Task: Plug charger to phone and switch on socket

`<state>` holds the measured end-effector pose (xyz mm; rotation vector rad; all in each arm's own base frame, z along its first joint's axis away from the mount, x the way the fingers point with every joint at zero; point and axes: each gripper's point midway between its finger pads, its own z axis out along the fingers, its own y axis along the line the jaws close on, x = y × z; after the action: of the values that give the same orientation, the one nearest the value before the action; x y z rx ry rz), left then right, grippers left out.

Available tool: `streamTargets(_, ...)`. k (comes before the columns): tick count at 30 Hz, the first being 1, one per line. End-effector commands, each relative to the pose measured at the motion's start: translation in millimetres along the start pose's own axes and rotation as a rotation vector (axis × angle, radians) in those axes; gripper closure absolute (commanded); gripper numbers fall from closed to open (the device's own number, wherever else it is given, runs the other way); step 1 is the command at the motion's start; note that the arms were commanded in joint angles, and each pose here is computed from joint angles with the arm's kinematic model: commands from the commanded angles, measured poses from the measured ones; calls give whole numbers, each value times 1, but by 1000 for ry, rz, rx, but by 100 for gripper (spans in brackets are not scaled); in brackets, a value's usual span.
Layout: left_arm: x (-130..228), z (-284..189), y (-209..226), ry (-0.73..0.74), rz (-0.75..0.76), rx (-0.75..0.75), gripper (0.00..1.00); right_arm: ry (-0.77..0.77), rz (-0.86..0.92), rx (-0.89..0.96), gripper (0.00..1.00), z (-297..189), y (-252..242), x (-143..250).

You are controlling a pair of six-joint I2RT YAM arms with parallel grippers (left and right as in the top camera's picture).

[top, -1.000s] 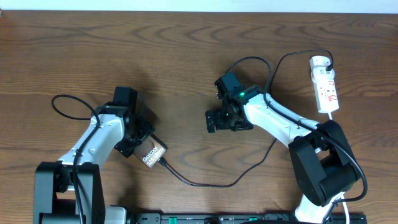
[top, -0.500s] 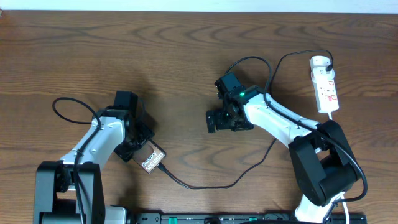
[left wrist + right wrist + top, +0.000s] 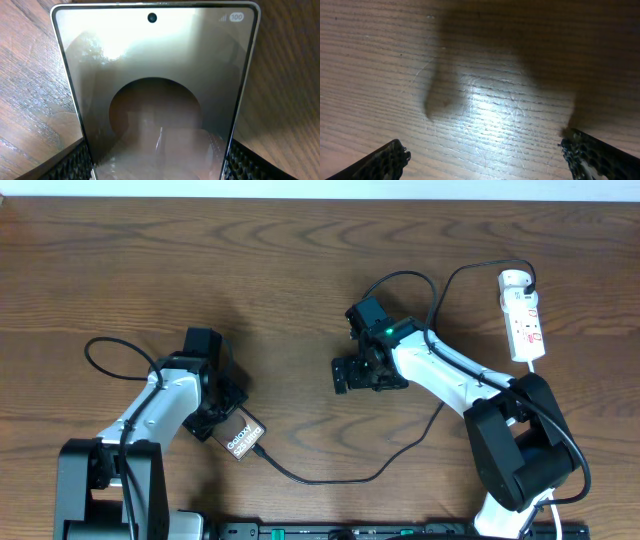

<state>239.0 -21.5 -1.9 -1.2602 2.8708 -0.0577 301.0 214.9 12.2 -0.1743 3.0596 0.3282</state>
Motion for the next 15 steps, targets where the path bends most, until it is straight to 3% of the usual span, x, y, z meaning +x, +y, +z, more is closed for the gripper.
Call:
streamTargets(1,-2,1,4,-15,25,-22,93,-18,17,5,1,-3,0,-7)
streamTargets(6,-2,1,4,-15,25,-22,91,-18,17,5,1,-3,0,-7)
streamTargets(11,-2,1,4,-15,25,-22,73,-18,17,5,1,-3,0,-7)
streamTargets(15,-2,1,4,-15,25,-22,69,-17,17,5,1,-3,0,-7)
